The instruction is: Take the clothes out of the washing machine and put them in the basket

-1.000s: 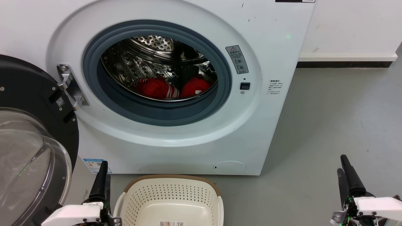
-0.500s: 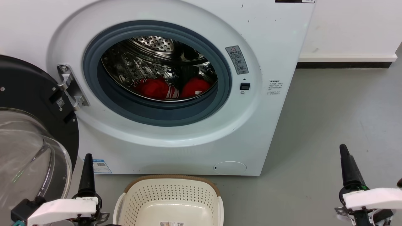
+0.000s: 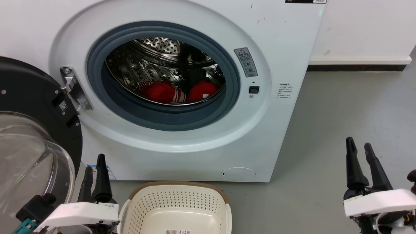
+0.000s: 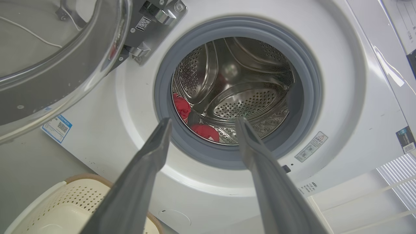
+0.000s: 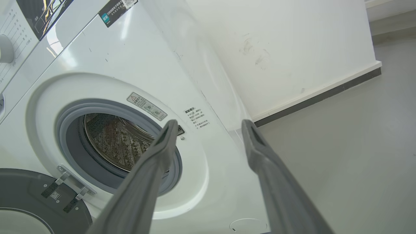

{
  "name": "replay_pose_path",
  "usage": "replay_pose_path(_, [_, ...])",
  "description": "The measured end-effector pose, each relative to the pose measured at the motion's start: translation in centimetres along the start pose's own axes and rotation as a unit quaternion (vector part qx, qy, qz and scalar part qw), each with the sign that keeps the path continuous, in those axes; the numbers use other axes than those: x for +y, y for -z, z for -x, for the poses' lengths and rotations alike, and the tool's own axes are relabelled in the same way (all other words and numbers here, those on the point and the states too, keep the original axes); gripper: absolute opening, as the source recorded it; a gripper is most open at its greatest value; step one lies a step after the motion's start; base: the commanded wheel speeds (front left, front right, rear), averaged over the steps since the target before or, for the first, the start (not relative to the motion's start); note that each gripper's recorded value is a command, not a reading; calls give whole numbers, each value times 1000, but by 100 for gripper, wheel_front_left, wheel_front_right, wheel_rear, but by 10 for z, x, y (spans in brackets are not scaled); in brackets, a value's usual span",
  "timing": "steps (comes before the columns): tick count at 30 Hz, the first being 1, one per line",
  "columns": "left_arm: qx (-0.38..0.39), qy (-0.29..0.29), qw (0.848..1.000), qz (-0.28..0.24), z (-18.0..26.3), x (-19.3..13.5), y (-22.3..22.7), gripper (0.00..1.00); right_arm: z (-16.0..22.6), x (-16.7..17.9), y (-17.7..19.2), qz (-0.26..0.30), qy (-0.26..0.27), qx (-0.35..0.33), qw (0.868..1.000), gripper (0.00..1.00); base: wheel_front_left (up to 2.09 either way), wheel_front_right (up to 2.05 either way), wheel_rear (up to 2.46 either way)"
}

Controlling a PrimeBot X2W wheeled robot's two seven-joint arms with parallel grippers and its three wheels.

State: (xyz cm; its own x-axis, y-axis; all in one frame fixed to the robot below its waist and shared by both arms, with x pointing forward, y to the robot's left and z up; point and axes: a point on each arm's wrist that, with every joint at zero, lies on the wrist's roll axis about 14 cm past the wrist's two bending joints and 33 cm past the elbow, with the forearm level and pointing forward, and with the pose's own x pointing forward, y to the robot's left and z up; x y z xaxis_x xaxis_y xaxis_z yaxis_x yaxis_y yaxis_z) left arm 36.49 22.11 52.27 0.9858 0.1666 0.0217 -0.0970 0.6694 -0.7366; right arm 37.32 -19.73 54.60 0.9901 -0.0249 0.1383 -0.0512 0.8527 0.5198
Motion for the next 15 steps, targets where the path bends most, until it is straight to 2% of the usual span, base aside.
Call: replay_pose_path(15, [-13, 36, 991, -130, 8, -21, 3, 100, 3, 23, 1, 128, -43, -6, 991, 100, 0, 0, 0])
